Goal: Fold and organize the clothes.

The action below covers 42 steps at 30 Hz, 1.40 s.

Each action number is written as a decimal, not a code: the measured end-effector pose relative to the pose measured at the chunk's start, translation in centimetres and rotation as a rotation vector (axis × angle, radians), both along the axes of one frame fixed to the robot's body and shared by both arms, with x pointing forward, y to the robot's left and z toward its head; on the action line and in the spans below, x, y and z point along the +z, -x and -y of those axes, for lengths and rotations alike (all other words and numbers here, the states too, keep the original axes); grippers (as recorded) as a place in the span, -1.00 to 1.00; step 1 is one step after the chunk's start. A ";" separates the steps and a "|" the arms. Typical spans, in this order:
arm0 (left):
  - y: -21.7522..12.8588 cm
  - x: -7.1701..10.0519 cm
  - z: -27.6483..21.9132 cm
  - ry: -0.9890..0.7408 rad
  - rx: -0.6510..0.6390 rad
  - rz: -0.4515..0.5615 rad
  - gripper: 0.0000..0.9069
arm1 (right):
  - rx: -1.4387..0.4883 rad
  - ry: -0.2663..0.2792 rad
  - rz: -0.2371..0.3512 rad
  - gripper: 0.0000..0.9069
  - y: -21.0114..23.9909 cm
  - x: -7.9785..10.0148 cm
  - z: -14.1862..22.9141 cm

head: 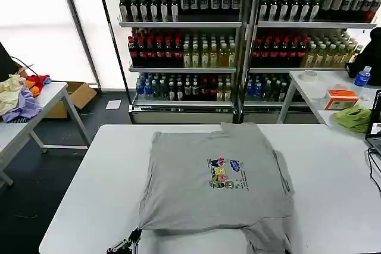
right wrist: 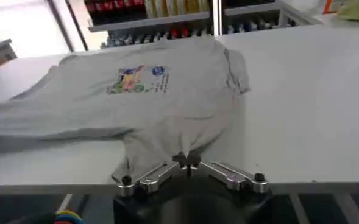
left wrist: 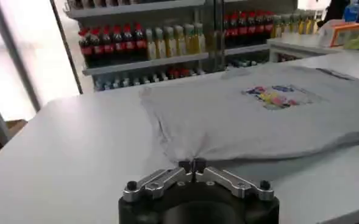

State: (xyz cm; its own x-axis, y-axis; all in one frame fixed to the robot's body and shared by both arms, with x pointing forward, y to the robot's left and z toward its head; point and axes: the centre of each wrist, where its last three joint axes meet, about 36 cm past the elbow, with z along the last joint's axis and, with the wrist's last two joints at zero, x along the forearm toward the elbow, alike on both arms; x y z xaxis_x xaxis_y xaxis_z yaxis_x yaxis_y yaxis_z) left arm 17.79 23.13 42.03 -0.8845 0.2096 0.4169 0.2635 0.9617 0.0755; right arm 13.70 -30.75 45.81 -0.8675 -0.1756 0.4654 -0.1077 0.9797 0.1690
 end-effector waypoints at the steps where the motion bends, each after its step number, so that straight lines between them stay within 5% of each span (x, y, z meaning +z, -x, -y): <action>1: -0.1 0.1 -0.2 0.001 -0.001 0.001 -0.98 | -0.004 -0.001 0.015 -1.00 -0.4 0.0 0.0; 15: -7.4 0.6 -1.6 0.078 -0.056 0.096 -0.98 | -0.072 -0.017 0.226 -1.00 -9.5 -1.2 1.3; 27: -15.4 -1.4 -2.0 0.147 -0.066 0.117 -0.98 | -0.063 0.043 0.298 -1.00 -17.7 -3.3 2.2; 29: -16.4 -1.7 -2.0 0.151 -0.064 0.115 -0.84 | -0.060 0.056 0.302 -1.00 -19.1 -3.8 2.1; 30: -17.0 -1.8 -2.0 0.152 -0.063 0.114 -0.29 | -0.057 0.062 0.303 -0.78 -19.7 -4.1 2.0; 32: -17.9 -2.1 -2.2 0.149 -0.059 0.112 1.00 | -0.048 0.073 0.303 1.00 -21.1 -4.6 1.6; 42: -20.0 -2.8 -3.1 0.142 -0.028 0.082 1.00 | -0.016 0.122 0.309 1.00 -24.6 -4.9 0.6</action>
